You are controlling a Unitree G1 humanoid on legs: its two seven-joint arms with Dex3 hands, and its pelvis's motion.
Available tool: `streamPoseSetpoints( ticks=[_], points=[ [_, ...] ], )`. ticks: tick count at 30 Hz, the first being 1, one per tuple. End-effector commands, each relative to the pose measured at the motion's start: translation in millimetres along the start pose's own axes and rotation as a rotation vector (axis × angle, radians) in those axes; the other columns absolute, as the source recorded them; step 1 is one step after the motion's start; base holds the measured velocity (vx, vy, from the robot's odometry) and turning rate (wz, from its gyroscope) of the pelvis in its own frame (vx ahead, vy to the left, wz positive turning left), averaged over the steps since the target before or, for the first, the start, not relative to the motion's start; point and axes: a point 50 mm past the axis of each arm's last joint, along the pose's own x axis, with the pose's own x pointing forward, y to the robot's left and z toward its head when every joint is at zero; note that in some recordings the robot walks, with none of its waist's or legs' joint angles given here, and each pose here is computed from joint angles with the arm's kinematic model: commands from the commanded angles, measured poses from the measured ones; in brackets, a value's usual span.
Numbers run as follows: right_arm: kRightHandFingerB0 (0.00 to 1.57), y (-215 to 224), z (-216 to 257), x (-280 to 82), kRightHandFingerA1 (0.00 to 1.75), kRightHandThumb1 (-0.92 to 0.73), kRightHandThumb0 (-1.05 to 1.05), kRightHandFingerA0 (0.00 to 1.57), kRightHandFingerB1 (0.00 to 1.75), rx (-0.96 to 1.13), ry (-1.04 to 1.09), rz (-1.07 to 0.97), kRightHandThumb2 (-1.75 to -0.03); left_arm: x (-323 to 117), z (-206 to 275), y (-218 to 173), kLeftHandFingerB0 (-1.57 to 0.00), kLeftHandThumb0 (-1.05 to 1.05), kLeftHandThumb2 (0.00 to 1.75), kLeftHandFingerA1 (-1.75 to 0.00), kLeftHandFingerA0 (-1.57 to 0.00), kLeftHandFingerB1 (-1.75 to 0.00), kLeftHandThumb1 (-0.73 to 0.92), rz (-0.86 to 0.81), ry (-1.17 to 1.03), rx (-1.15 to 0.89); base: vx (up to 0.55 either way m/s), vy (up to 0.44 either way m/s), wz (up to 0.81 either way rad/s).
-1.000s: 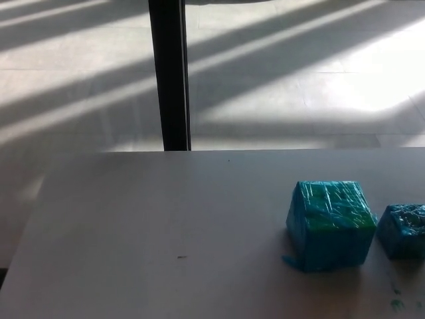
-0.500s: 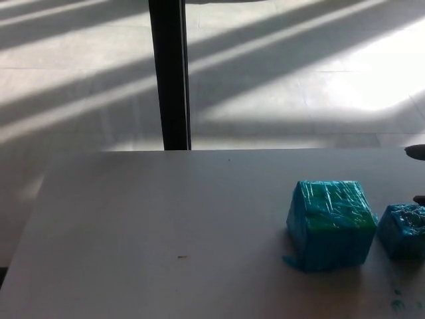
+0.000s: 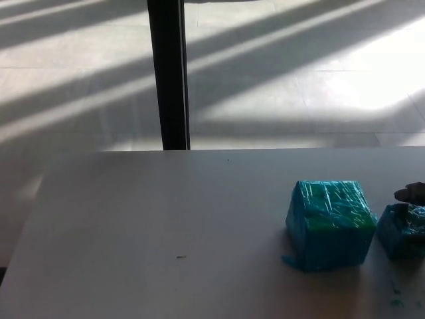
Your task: The robot uses its right hand to pick up the small cube kept on the middle on the desk and place it on the bigger cube kept next to it
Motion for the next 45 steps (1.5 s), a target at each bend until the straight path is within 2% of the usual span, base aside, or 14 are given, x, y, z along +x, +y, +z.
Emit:
streamPoseSetpoints(
  ticks=[1,14,16,17,24,25,26,28,29,37,38,40,41,45],
  points=[
    [0.0,-1.1,2.9,4.3,0.0,-0.52,-0.9,0.0,0.08,-0.023,0.024,-0.003,-0.85,-2.7,1.9,6.9,-0.49,-0.72,0.62,-0.58,-0.46,-0.41,0.71,0.005,-0.001,0.008,0.0,0.0,0.0],
    [0.01,4.3,6.2,14.3,0.03,-0.45,-0.79,0.0,0.18,0.008,0.012,-0.039,-0.8,-0.7,6.9,4.1,-0.45,-0.76,0.78,-0.63,-0.46,-0.47,0.58,-0.007,-0.008,0.009,0.0,0.0,0.0],
    [0.0,5.8,3.1,14.4,0.28,-0.44,-0.49,0.02,0.21,-0.025,0.039,-0.017,-0.66,-1.4,7.9,4.9,-0.46,-0.71,0.63,-0.56,-0.45,-0.39,0.73,-0.009,-0.014,0.047,0.0,0.0,0.0],
    [0.0,8.5,0.6,13.9,0.82,-0.45,-0.36,0.07,0.14,-0.116,0.068,-0.003,-0.68,-0.8,8.1,4.8,-0.48,-0.72,0.62,-0.57,-0.46,-0.41,0.71,-0.003,-0.01,0.012,0.0,0.0,0.0],
    [0.01,20.6,-11.6,11.8,0.97,-0.57,-0.18,0.64,0.15,-0.297,0.169,0.013,-0.63,0.0,6.4,4.4,-0.53,-0.73,0.61,-0.61,-0.49,-0.43,0.69,0.004,-0.005,0.018,0.0,0.0,0.0],
    [0.01,23.3,-12.4,9.2,1.04,-0.51,-0.26,0.7,0.22,-0.335,0.141,-0.008,-0.82,0.1,5.7,4.7,-0.51,-0.74,1.01,-0.67,-0.48,-0.58,0.57,0.007,-0.003,-0.008,0.0,0.0,0.0],
    [0.02,25.1,-12.6,7.2,1.16,-0.71,-0.27,0.59,0.28,-0.379,0.113,-0.018,-0.61,-0.2,6.1,4.8,-0.56,-0.73,0.62,-0.61,-0.49,-0.46,0.69,0.005,-0.007,-0.001,0.0,0.0,0.0],
    [0.07,28.7,-13.3,5.8,1.29,-0.78,-0.3,0.53,0.29,-0.442,0.094,-0.036,-0.63,-1.0,6.7,5.2,-0.47,-0.74,1.03,-0.66,-0.47,-0.56,0.58,-0.001,-0.014,0.04,0.0,0.0,0.0],
    [0.12,31.9,-12.9,7.0,1.3,-0.76,-0.31,0.5,0.21,-0.5,0.11,-0.033,-0.67,-1.5,7.4,5.6,-0.52,-0.74,0.62,-0.61,-0.47,-0.43,0.7,-0.003,-0.02,0.04,0.0,0.0,0.0],
    [0.65,45.9,-9.5,10.8,1.63,-0.79,-0.33,0.7,0.59,-0.65,0.059,-0.071,-0.65,-1.2,9.0,7.6,-0.53,-0.73,0.62,-0.61,-0.47,-0.43,0.7,0.004,-0.014,0.021,0.0,0.0,0.0],
    [0.71,47.4,-8.5,10.4,1.67,-0.78,-0.3,0.73,0.64,-0.653,0.026,-0.094,-0.63,-1.1,8.8,7.5,-0.48,-0.71,1.02,-0.66,-0.47,-0.57,0.58,0.007,-0.014,0.034,0.0,0.0,0.0],
    [0.71,47.7,-8.1,10.7,1.67,-0.78,-0.3,0.73,0.64,-0.649,0.006,-0.105,-0.63,-1.0,8.9,7.5,-0.48,-0.71,1.02,-0.66,-0.47,-0.57,0.58,0.008,-0.011,0.032,0.0,0.0,0.0],
    [0.68,46.8,-7.6,11.3,1.64,-0.81,-0.3,0.72,0.53,-0.646,0.005,-0.106,-0.65,-0.9,9.0,7.2,-0.56,-0.72,0.61,-0.63,-0.49,-0.46,0.7,0.008,-0.013,0.028,0.0,0.0,0.0],
    [0.78,45.8,-4.7,11.6,1.59,-0.71,-0.35,0.76,0.61,-0.616,-0.063,-0.179,-0.65,-1.4,8.8,7.4,-0.53,-0.74,0.62,-0.58,-0.48,-0.41,0.69,0.006,-0.018,0.038,0.0,0.0,0.0]
  ],
)
